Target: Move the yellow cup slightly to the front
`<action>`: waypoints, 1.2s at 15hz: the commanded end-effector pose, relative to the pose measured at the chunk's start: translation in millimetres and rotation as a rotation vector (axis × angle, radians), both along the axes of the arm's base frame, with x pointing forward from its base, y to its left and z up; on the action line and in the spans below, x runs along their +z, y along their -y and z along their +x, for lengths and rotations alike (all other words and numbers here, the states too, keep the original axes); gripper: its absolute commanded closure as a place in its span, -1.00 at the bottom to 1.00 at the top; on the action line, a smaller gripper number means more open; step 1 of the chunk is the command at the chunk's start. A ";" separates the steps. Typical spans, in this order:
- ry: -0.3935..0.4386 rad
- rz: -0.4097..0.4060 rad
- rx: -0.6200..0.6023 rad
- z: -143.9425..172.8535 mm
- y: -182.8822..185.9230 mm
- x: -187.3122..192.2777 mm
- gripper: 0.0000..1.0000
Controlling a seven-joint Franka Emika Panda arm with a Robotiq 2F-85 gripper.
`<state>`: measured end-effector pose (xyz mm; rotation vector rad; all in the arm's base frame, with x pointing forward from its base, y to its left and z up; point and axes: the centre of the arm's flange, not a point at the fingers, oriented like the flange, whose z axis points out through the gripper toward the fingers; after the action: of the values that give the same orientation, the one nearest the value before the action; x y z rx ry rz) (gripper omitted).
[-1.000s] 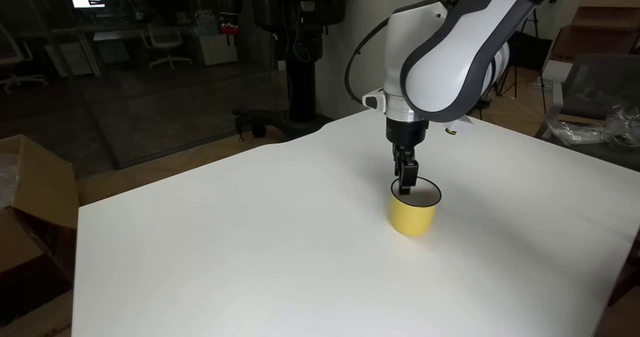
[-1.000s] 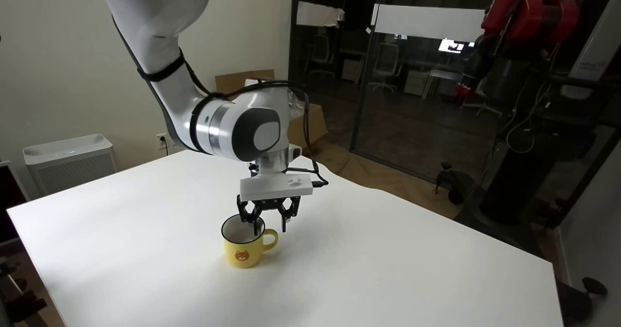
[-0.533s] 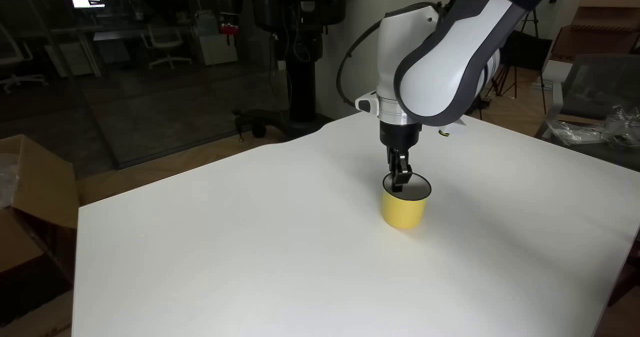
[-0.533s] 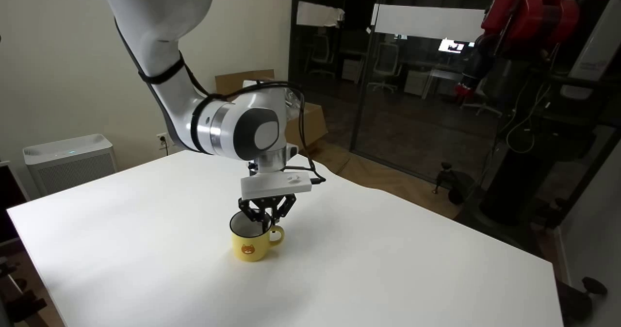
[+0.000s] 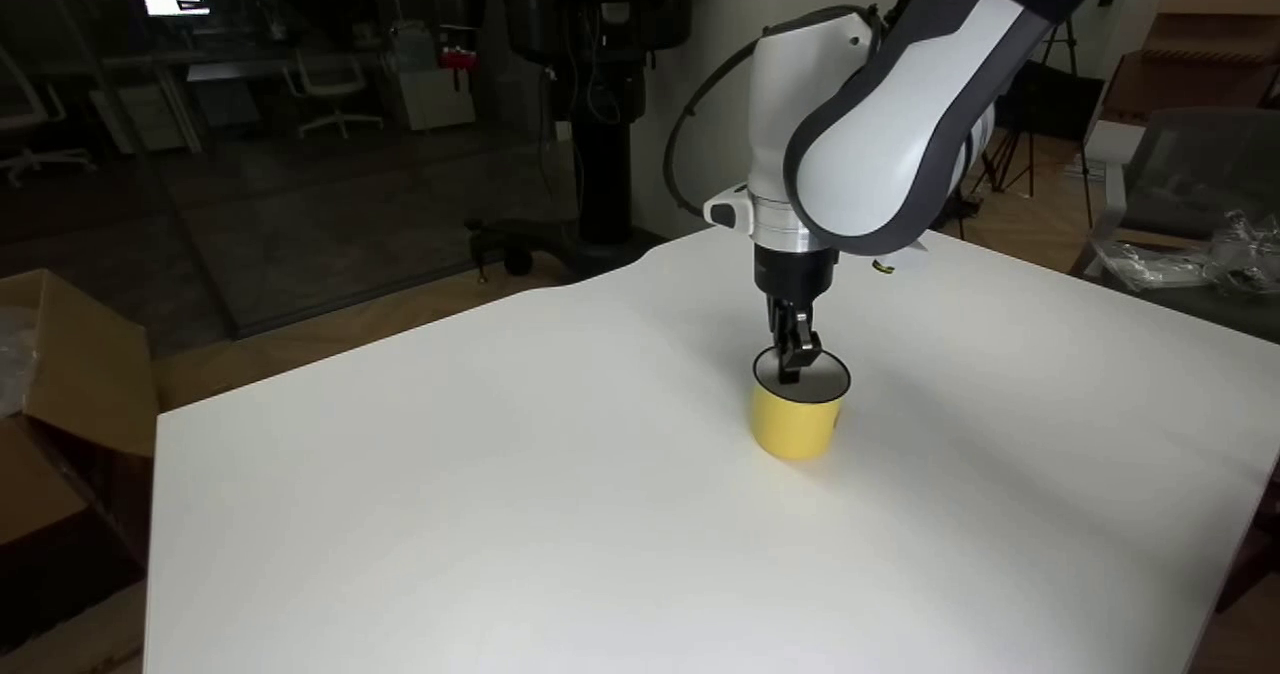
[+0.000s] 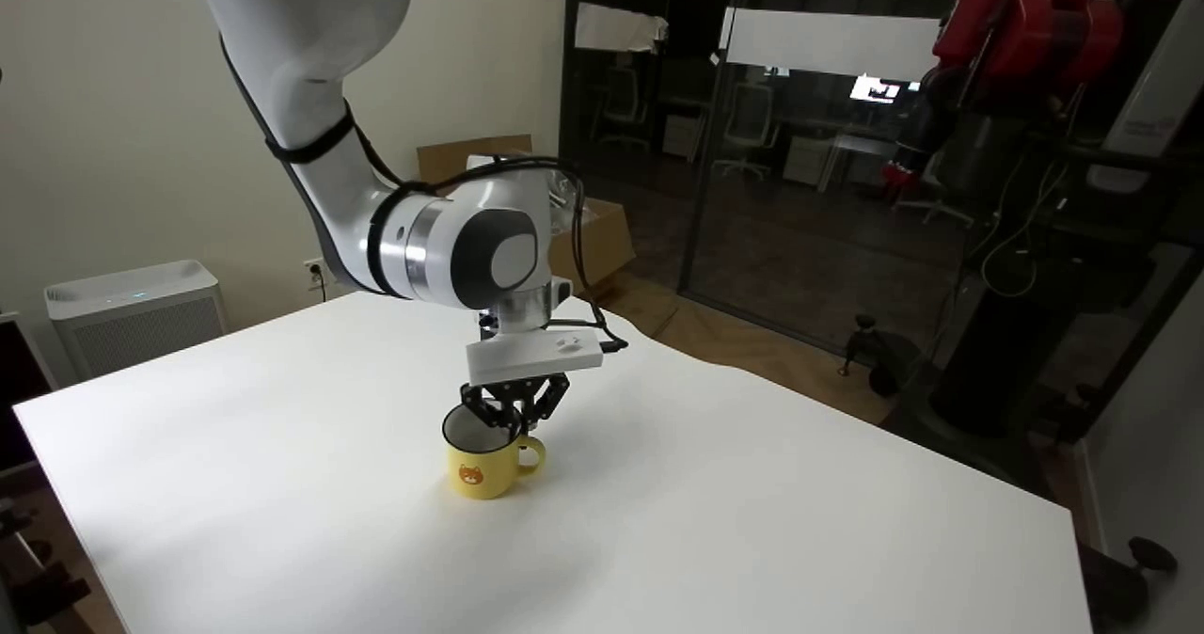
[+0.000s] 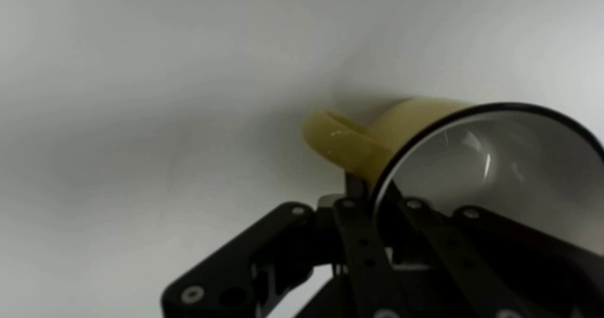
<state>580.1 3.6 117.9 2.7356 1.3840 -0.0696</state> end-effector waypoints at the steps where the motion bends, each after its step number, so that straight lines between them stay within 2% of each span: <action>1: 0.013 0.012 -0.033 1.7 -2.8 2.5 0.95; 5: 0.015 0.078 -0.244 28.3 13.9 11.6 0.95; 10: 0.029 0.121 -0.486 68.9 60.7 17.6 0.95; 14: 0.080 0.118 -0.671 90.7 97.0 18.7 0.95; 18: 0.116 0.077 -0.853 100.8 117.6 9.5 0.95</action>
<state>658.2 -106.3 129.9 3.1149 0.3513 0.0883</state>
